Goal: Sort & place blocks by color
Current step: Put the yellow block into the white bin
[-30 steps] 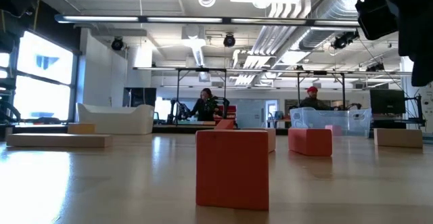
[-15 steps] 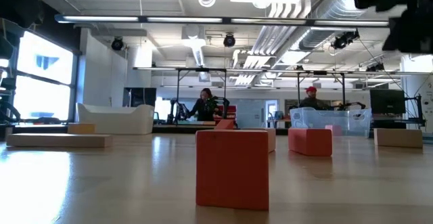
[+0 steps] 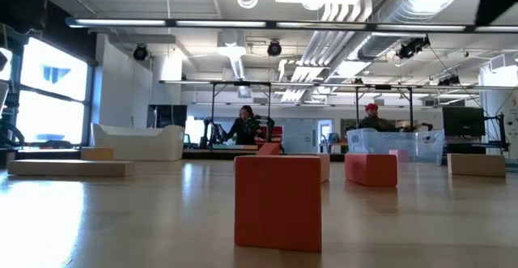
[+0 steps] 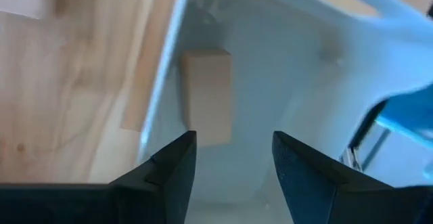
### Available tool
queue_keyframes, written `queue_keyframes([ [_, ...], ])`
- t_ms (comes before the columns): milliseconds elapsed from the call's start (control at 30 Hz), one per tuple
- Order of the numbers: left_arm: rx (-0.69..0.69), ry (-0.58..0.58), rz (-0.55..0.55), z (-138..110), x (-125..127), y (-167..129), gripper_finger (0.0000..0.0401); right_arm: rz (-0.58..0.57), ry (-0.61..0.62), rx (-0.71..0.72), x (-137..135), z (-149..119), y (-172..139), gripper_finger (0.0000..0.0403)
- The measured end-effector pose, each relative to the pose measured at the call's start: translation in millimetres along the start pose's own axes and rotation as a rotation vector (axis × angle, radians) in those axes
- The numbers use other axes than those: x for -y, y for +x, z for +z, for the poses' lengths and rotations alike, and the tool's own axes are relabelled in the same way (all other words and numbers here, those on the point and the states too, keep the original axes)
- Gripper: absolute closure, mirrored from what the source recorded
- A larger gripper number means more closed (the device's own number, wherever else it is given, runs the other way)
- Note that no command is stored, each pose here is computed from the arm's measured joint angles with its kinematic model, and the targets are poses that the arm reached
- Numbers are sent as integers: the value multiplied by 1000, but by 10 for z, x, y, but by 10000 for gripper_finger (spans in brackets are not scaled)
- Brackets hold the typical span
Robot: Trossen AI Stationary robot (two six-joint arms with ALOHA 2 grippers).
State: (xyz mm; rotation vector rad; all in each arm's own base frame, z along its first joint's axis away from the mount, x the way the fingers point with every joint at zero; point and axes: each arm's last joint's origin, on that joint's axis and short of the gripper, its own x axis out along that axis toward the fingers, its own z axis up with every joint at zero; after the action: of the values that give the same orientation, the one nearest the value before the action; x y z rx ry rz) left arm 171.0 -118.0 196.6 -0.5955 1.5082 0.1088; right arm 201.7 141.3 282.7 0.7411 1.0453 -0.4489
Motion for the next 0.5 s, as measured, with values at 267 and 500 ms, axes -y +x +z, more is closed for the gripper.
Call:
queue_keyframes([
  [267, 50, 157, -80, 50, 146, -164, 232, -198, 32, -198, -64, -154, 414, 203],
  [500, 194, 346, -119, 124, 346, -453, 242, -272, 52, -255, -105, -227, 646, 203],
])
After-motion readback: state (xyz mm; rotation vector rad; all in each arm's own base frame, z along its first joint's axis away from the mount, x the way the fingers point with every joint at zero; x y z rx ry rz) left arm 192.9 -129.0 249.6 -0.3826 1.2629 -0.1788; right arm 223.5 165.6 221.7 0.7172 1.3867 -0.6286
